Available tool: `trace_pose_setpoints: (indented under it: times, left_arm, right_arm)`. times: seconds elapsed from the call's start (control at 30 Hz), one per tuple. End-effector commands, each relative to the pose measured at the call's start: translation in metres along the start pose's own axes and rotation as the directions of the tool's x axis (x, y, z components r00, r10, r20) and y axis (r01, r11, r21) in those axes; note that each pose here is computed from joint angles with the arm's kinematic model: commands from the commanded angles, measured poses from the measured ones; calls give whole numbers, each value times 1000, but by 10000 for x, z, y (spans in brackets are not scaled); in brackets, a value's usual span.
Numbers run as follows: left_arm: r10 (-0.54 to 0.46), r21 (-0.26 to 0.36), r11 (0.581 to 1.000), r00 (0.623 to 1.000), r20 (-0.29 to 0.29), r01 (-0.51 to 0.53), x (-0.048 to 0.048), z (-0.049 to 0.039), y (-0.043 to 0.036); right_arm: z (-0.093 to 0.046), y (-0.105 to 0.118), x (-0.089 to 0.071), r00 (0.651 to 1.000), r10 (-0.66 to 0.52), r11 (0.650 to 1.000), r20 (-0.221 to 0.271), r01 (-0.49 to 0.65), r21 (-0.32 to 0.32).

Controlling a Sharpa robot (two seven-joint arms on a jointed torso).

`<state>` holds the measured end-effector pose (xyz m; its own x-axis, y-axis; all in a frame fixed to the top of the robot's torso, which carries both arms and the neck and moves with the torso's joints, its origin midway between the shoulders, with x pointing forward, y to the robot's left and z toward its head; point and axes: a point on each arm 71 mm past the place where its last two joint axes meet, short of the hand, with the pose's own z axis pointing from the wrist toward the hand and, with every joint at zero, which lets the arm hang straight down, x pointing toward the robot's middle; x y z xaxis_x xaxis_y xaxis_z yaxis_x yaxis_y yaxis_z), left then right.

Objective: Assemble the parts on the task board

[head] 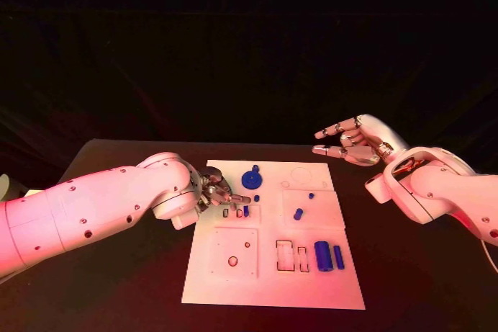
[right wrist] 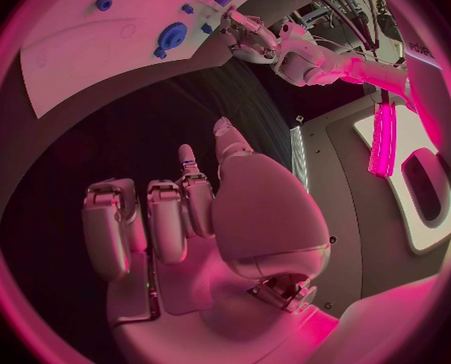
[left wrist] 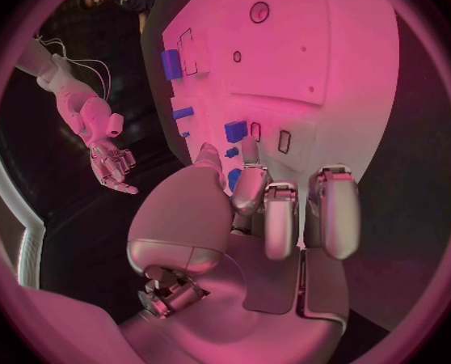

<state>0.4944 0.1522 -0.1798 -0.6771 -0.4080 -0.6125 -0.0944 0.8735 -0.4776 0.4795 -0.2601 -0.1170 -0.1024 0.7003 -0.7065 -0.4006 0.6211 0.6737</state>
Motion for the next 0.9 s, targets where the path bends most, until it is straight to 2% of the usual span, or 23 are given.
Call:
trace_pose_setpoints:
  times: [0.03,0.33,0.9]
  left_arm:
    - [79,-25,997,997,7,-79,-15,19,-42]
    - [138,-23,990,990,-9,-138,-12,73,-170]
    - [214,-29,976,975,-58,-216,39,150,-277]
  right_arm:
    - [10,-11,18,1000,6,1000,-20,-6,13]
    - [25,-29,25,1000,4,1000,-25,-3,23]
    - [27,-50,21,1000,2,999,-30,-1,32]
